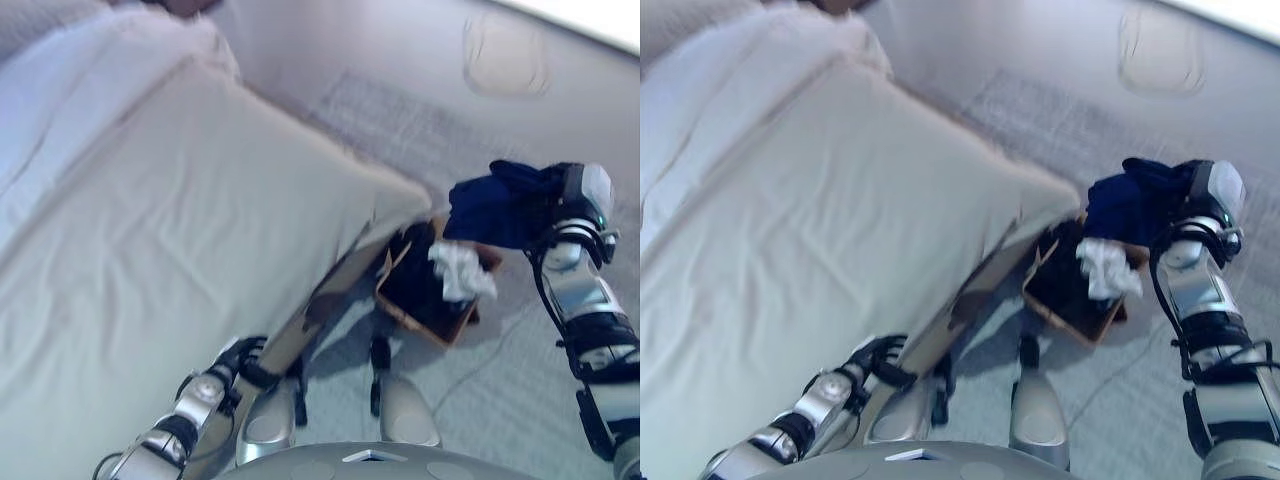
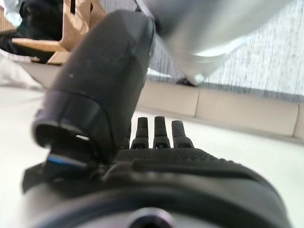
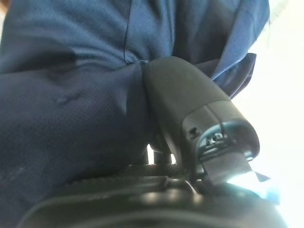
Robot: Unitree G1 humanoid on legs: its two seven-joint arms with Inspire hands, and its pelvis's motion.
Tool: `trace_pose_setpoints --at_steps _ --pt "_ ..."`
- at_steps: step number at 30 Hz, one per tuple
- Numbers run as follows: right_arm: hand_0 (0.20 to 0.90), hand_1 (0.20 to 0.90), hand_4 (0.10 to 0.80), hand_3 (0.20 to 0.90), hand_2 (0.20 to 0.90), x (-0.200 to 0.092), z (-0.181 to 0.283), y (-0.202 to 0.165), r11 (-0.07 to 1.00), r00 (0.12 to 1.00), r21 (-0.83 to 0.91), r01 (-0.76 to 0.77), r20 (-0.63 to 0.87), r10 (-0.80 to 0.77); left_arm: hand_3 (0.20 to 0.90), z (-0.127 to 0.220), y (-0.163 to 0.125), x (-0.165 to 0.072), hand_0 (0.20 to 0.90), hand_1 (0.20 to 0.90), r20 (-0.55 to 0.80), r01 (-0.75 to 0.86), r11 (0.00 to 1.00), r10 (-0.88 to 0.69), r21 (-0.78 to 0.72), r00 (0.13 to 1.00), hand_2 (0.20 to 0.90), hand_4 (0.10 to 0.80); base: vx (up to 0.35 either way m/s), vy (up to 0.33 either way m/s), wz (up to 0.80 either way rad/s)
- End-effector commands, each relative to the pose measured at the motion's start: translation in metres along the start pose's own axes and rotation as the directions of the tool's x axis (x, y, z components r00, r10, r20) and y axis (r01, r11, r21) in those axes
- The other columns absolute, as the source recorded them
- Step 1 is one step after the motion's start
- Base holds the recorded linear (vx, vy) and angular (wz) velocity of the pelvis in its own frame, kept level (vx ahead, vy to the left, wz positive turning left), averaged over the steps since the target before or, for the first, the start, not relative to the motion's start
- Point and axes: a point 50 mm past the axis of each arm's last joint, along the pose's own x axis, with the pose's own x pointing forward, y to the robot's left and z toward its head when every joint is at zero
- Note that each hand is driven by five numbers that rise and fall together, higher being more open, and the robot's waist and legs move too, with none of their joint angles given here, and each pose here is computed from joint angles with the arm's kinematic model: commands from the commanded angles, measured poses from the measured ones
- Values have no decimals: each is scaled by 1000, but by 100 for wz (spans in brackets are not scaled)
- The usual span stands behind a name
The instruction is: Pick up the clothes from the bed and place them into the basket
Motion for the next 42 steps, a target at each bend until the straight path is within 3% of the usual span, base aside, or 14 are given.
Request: trace_pose_setpoints --at_steps 1,9,10,11,18,24,26,29,36,42 --pt "300 300 100 200 300 20 60 -36 981 960 28 190 203 -192 900 17 -2 0 900 900 106 -32 998 37 -49 994 900 800 -182 -48 -7" --pt "300 300 100 200 300 40 56 -47 966 966 9 258 25 -258 900 35 6 -2 900 900 203 -50 994 70 -100 977 900 800 -114 -19 -4" --pt "495 495 328 428 495 43 56 -52 957 957 8 290 4 -290 900 36 9 -3 900 900 209 -59 992 82 -111 974 900 800 -76 -6 10" --pt "900 900 800 900 900 44 55 -55 949 949 18 314 -21 -314 900 36 10 -4 900 900 209 -68 990 92 -120 973 900 800 -76 -9 15" --pt "900 900 800 900 900 46 31 -65 936 929 18 351 -132 -346 900 26 23 -9 900 900 181 -106 983 133 -148 975 900 800 -45 21 20" --pt "900 900 800 900 900 39 27 -64 835 887 301 461 -187 -422 900 23 20 -10 900 900 189 -93 987 117 -131 975 900 800 -6 61 8" --pt "900 900 800 900 900 27 37 -60 704 856 507 498 -158 -492 900 22 18 -11 900 900 202 -89 985 118 -147 972 900 800 26 93 2" --pt "900 900 800 900 900 16 52 -55 604 861 673 426 -96 -500 900 23 19 -9 900 900 196 -91 985 119 -148 973 900 800 15 100 -6" --pt "900 900 800 900 900 1 45 -42 617 930 742 261 -20 -368 900 12 38 -7 900 900 95 -145 984 155 -100 983 900 800 35 44 -15" --pt "900 900 800 900 900 -37 37 3 575 948 802 161 37 -317 900 -1 25 -5 900 900 10 -142 982 144 -127 990 900 800 133 94 -19"
